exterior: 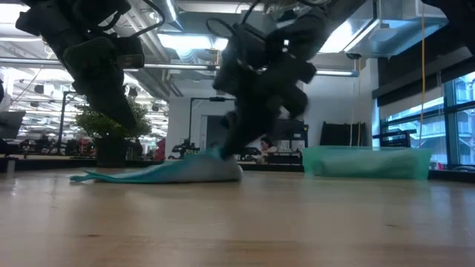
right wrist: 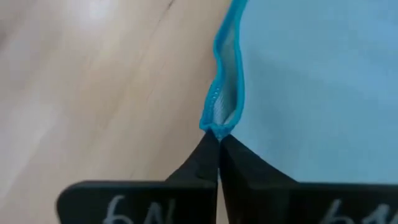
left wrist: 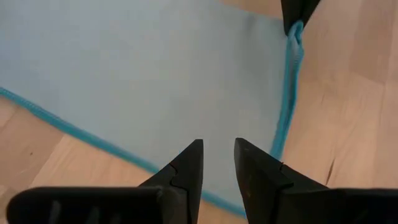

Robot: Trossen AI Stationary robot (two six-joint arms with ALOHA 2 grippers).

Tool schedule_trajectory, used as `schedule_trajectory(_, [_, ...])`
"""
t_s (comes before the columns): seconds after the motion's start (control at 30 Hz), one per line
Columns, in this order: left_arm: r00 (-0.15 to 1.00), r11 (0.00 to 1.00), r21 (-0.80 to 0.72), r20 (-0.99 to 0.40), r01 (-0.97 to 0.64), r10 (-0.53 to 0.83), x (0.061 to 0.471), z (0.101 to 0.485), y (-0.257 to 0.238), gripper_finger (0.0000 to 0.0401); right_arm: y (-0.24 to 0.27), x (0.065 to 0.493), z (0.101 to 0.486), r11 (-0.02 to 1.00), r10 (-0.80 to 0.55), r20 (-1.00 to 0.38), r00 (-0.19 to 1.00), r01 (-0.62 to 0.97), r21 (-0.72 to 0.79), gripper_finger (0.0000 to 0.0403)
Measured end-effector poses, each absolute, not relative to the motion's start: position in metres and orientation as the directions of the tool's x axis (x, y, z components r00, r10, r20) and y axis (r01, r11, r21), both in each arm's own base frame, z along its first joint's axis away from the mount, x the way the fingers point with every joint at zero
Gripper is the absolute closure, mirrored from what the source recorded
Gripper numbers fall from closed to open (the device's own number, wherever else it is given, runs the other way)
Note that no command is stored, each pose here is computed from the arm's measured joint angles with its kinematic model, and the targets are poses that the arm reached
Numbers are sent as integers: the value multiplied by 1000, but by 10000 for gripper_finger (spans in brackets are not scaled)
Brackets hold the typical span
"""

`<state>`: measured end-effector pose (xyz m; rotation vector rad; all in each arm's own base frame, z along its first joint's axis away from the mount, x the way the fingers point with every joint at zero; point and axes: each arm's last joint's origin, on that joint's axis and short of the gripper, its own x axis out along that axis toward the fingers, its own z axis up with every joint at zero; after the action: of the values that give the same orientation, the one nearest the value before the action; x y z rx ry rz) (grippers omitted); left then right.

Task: Roll microfiber towels into tight, uniform cylinder then place into a basket
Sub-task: Roll the blue microfiber towel

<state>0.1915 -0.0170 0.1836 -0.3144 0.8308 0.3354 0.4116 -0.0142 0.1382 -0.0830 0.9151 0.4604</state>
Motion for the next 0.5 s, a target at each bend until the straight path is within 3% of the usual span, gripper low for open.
schedule_trajectory(0.3, [626,907,-131,-762,-400,166,191,183,-17,315,-50,430,175,941,308,-728,612,-308,139,400])
schedule_trajectory(0.5, [602,899,-128,-780,-419,169,189,182,-17,315,-86,430,188,978,192,-734,651,-190,87,401])
